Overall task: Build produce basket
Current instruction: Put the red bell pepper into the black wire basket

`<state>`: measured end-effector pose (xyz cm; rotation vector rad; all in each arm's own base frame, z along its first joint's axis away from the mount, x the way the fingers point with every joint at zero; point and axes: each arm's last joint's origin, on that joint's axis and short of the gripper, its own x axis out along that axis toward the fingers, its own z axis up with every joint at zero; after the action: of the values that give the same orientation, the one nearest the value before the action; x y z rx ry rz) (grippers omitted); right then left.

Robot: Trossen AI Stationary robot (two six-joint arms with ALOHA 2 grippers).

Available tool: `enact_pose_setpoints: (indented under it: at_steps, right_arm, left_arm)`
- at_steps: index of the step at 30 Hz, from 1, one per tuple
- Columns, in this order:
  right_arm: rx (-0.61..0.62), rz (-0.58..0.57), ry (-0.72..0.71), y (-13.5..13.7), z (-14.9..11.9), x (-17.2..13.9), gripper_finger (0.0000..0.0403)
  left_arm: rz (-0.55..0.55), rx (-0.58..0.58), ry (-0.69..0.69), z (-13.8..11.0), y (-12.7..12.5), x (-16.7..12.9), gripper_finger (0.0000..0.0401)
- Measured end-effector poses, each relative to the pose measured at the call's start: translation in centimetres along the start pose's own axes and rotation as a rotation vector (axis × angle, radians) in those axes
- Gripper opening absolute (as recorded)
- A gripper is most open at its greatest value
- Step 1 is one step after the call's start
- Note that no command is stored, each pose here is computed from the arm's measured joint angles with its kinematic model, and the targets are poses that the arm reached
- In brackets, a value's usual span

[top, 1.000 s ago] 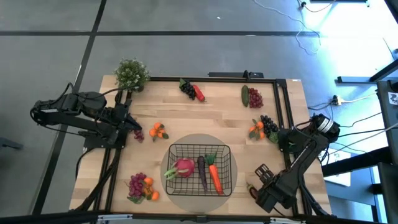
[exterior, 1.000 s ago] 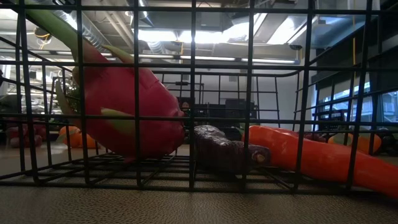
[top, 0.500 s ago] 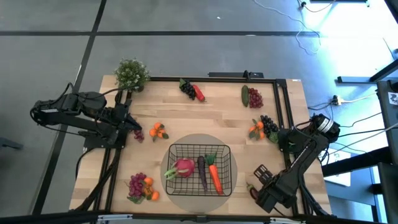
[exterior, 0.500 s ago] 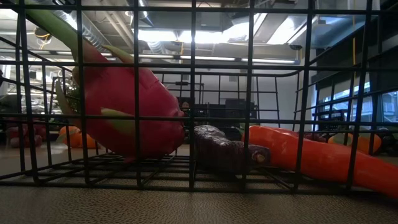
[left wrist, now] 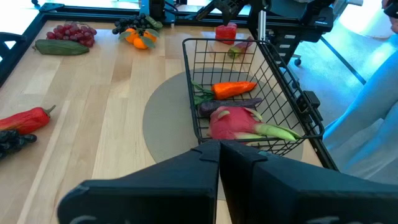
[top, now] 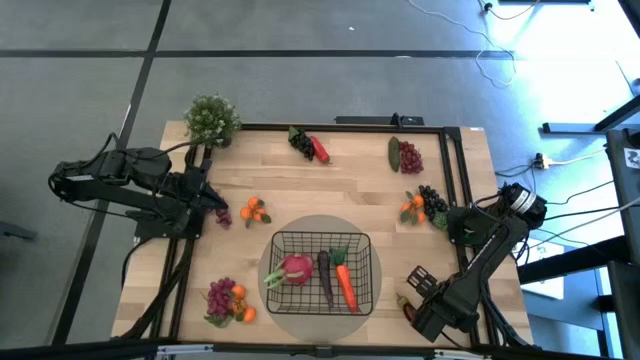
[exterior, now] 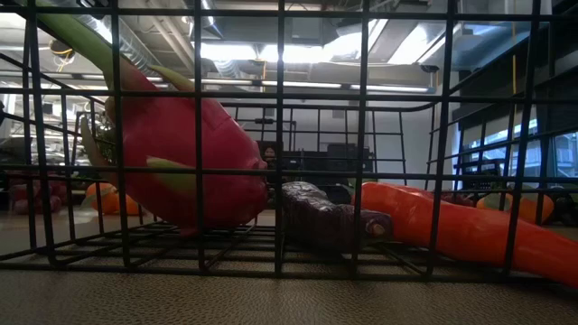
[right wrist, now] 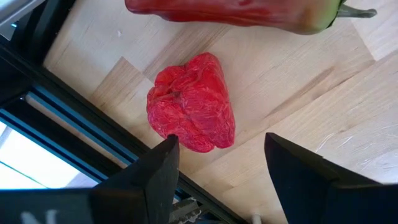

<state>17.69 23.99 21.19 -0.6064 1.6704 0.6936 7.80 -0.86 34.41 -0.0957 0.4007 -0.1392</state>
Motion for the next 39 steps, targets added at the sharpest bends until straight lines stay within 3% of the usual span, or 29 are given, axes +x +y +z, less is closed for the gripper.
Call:
enact_pose_setpoints:
  at_steps: [20,23,26,34,39]
  right_arm:
    - [-0.014,0.002,-0.004,0.4,0.0,0.3,0.0220]
    - [-0.080,0.040,-0.003,0.5,0.0,0.3,0.0223]
    - [-0.173,0.085,-0.003,0.6,0.0,0.3,0.0241]
    - [-0.152,0.030,0.000,0.5,-0.1,0.9,0.0331]
    - [-0.154,0.092,-0.024,0.6,0.0,1.8,0.0361]
  left_arm:
    - [0.000,0.000,0.000,0.0,0.0,0.0,0.0000]
    - [0.000,0.000,0.000,0.0,0.0,0.0,0.0000]
    - [0.000,0.000,0.000,0.0,0.0,0.0,0.0000]
    - [0.000,0.000,0.000,0.0,0.0,0.0,0.0000]
    - [0.000,0.000,0.000,0.0,0.0,0.0,0.0000]
